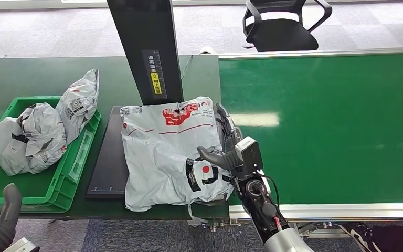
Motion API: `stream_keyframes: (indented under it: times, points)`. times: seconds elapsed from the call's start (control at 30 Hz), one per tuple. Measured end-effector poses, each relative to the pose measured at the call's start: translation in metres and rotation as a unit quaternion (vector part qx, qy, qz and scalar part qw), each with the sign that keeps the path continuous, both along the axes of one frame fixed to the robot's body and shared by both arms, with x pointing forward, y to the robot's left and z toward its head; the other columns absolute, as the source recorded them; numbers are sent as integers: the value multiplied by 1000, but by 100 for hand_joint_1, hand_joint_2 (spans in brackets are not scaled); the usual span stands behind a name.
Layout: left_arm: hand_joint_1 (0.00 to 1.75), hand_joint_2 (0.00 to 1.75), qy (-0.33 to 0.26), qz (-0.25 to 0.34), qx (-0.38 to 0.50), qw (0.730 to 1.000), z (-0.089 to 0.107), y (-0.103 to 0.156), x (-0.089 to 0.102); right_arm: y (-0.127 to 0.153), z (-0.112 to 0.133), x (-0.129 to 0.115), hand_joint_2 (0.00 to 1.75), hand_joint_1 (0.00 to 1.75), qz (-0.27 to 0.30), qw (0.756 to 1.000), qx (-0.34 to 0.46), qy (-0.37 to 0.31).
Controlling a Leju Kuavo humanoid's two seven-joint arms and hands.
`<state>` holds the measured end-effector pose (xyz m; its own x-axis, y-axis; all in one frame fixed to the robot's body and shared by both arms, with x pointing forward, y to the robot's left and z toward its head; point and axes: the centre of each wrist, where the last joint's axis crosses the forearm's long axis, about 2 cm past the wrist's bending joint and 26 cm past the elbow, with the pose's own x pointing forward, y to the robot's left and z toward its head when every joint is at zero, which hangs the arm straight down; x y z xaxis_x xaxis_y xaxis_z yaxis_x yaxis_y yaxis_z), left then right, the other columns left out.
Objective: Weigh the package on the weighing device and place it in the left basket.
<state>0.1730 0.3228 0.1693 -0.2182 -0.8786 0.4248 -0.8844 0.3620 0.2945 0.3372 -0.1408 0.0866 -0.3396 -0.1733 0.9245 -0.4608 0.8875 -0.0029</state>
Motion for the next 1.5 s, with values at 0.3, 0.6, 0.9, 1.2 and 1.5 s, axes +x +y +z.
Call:
stream_keyframes:
  times: [0.3, 0.6, 0.9, 1.2, 1.5]
  points:
    - [0, 175, 57, -34, 36, 997, -10, -27, 12, -3, 1, -10, 175, 0, -38, 999, 23, -11]
    - [0, 175, 198, -149, 63, 967, -57, -108, 32, -9, 30, -15, 175, 0, -97, 989, 88, -62]
    - [0, 175, 313, -210, 85, 923, -88, -157, 46, -12, 38, -12, 175, 0, -118, 985, 106, -71]
    - [0, 175, 369, -239, 163, 884, -108, -178, 65, -12, 38, -16, 175, 0, -123, 984, 110, -74]
    - [0, 175, 417, -275, 200, 843, -130, -193, 90, -14, 35, -26, 175, 0, -131, 982, 118, -71]
